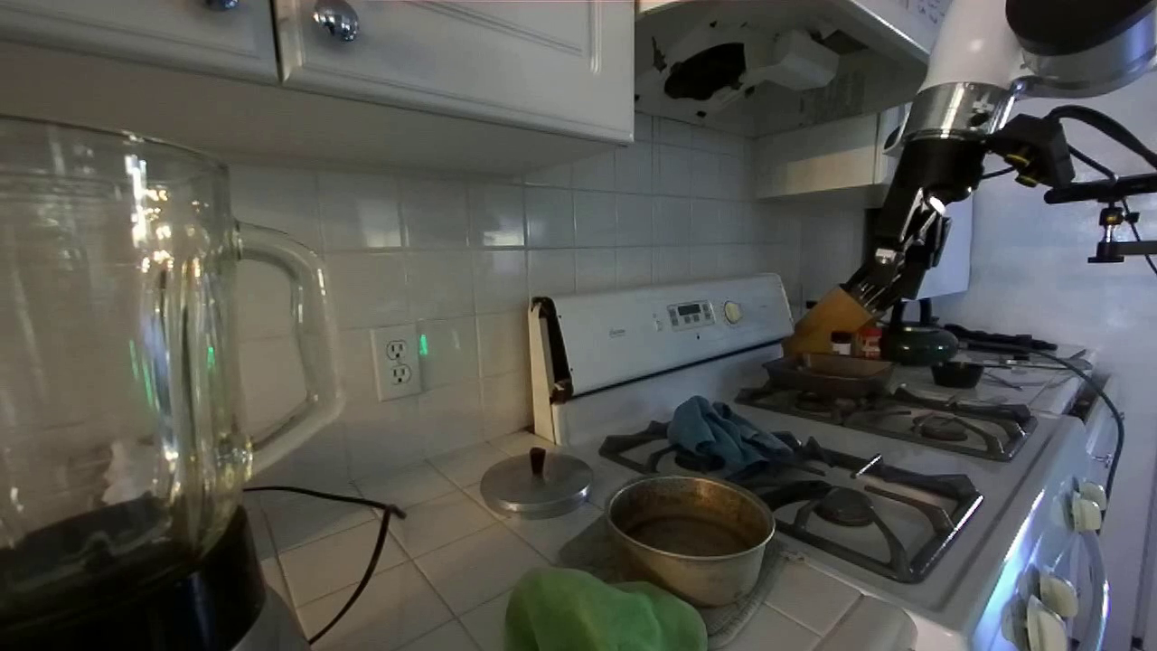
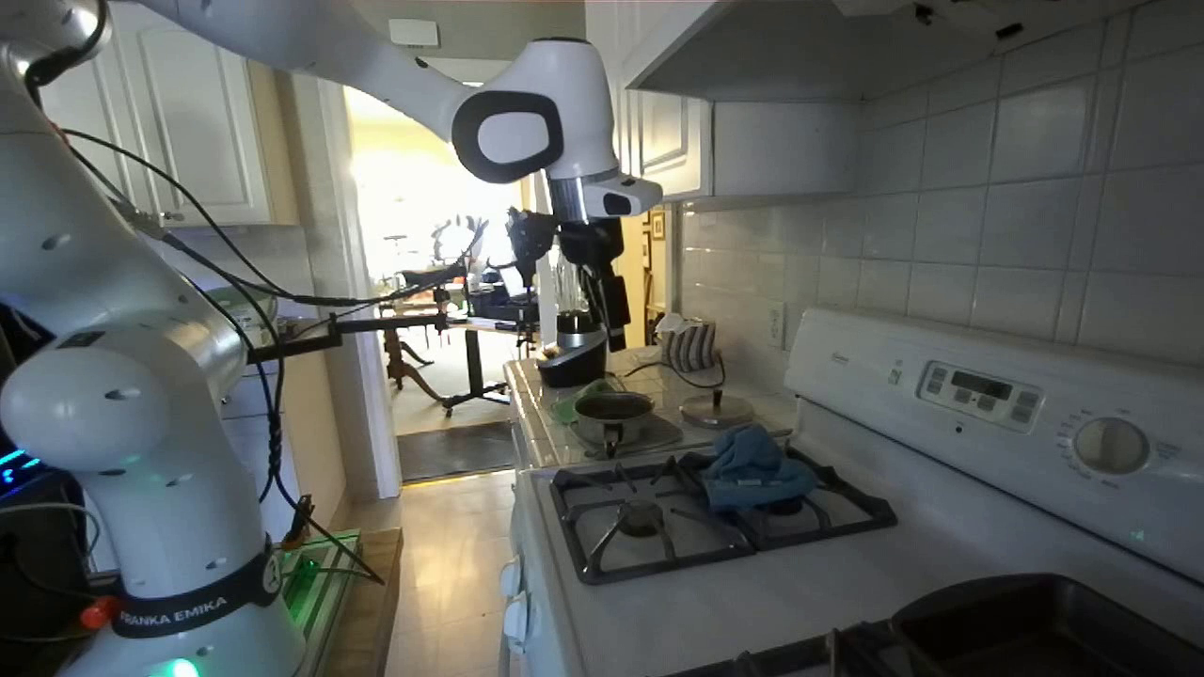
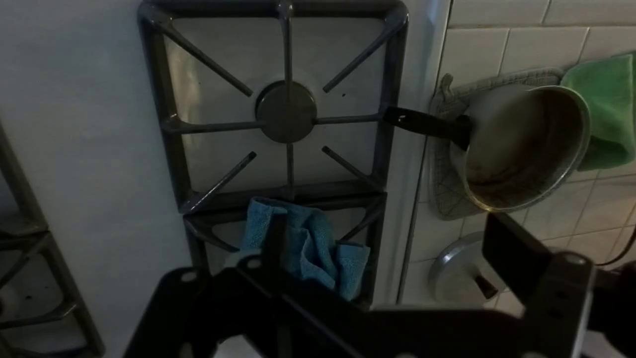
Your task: Use the blue cloth to wipe the center of the stove
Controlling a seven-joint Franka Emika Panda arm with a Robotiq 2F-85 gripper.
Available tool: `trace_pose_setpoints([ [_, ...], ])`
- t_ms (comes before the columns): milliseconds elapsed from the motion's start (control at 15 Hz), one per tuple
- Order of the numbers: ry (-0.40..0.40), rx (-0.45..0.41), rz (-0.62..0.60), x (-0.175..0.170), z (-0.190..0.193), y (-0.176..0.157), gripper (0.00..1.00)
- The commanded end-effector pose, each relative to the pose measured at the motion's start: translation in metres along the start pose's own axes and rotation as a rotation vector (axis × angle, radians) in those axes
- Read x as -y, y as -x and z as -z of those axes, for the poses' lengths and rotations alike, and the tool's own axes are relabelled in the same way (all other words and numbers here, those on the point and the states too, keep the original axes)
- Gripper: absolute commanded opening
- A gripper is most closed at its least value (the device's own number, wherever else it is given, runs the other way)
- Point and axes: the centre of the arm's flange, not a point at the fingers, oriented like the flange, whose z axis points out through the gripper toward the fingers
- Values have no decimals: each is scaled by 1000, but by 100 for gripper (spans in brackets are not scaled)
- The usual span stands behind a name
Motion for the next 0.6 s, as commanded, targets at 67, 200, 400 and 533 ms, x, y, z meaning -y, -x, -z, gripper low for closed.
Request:
trace_pose_setpoints([
  [67, -19, 33, 40, 16, -39, -21, 100],
  [200, -27, 45, 70, 24, -60, -30, 100],
  [400, -29, 40, 141, 39, -88, -43, 100],
  [533, -29, 26, 178, 48, -106, -54, 100],
])
